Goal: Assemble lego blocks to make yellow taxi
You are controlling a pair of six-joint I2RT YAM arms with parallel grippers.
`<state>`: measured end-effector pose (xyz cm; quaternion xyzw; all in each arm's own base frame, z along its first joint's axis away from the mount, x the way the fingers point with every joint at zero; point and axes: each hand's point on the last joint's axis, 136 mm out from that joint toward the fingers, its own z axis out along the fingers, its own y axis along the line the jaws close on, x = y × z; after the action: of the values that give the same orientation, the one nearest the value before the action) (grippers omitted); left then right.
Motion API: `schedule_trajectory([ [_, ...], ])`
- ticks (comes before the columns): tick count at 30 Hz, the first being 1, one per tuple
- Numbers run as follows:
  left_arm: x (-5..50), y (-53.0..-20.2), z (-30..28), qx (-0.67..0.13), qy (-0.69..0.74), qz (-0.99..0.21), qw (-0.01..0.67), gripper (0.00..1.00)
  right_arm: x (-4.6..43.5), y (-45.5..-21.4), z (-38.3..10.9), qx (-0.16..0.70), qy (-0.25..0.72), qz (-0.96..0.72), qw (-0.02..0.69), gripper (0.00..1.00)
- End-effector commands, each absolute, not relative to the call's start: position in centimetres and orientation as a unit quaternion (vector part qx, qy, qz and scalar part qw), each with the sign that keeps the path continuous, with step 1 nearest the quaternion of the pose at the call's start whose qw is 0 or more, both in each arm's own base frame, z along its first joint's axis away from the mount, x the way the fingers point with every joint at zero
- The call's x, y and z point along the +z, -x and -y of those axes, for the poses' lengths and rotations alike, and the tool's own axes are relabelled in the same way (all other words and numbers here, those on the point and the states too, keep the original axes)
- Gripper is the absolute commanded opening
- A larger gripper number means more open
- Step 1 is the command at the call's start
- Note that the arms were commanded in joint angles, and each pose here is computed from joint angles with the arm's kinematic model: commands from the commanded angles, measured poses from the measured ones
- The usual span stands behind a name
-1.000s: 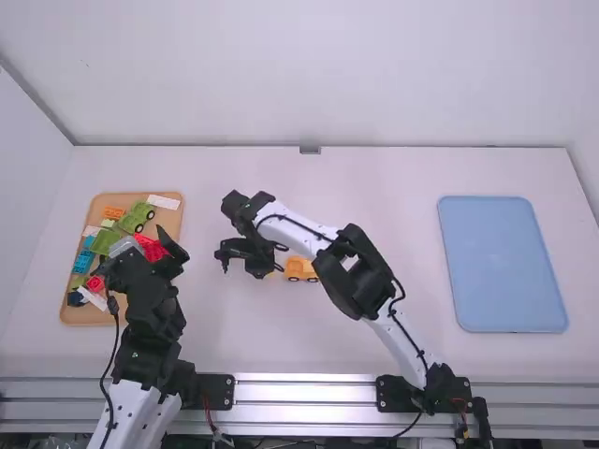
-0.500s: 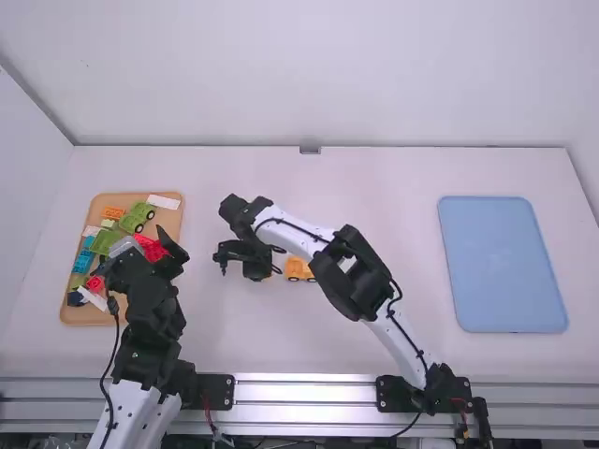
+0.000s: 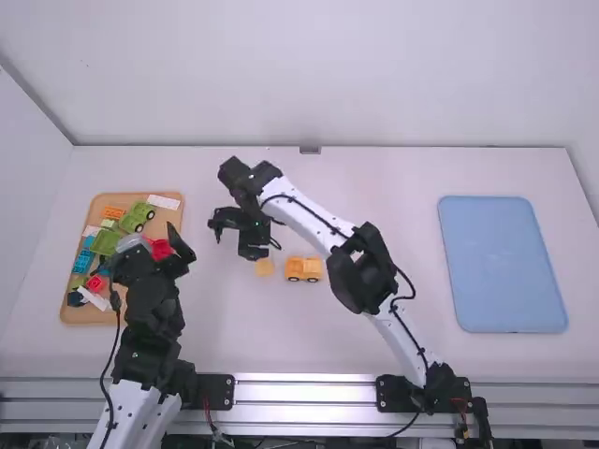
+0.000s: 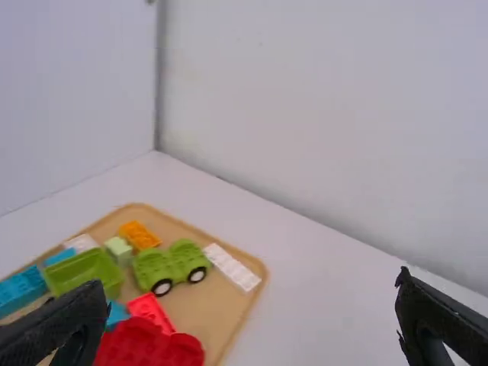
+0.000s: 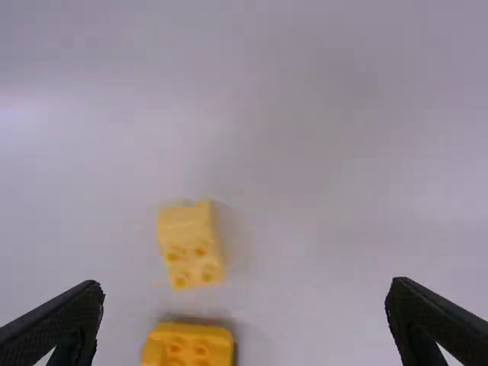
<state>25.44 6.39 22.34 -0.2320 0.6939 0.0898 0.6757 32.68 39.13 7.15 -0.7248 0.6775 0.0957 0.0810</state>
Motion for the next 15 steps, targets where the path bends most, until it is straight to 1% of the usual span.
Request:
schedule_trajectory([
  [1, 22.3, -26.2, -4.6, 0.065, 0.179, -0.709, 0.679, 0.99, 9.6, -34.9, -38.8, 0.093, 0.703, -0.696, 0.113, 0.98],
  [2, 22.2, -26.2, -4.6, 0.065, 0.179, -0.71, 0.678, 0.99, 10.7, -36.3, -38.3, 0.092, 0.682, -0.714, 0.128, 0.98],
  [4, 21.9, -26.3, -4.6, 0.066, 0.178, -0.714, 0.674, 0.99, 11.5, -38.0, -37.9, 0.092, 0.657, -0.734, 0.148, 0.98],
  [5, 21.7, -26.4, -4.6, 0.066, 0.176, -0.716, 0.672, 0.99, 11.8, -39.2, -37.6, 0.088, 0.636, -0.749, 0.162, 0.98],
  [7, 21.4, -27.0, -3.6, 0.061, 0.141, -0.728, 0.668, 0.99, 12.3, -42.2, -36.4, 0.071, 0.58, -0.788, 0.192, 0.98],
  [9, 21.3, -27.8, -2.1, 0.042, 0.099, -0.737, 0.668, 0.99, 12.4, -43.9, -35.1, 0.057, 0.552, -0.807, 0.203, 0.98],
  [12, 20.9, -28.9, 0.1, 0.015, 0.038, -0.747, 0.664, 0.99, 12.4, -44.4, -34.2, 0.069, 0.552, -0.807, 0.2, 0.98],
  [15, 19.7, -30.3, 2.2, 0.002, -0.035, -0.758, 0.652, 0.99, 11.9, -44.7, -34.2, 0.108, 0.555, -0.8, 0.202, 0.98],
])
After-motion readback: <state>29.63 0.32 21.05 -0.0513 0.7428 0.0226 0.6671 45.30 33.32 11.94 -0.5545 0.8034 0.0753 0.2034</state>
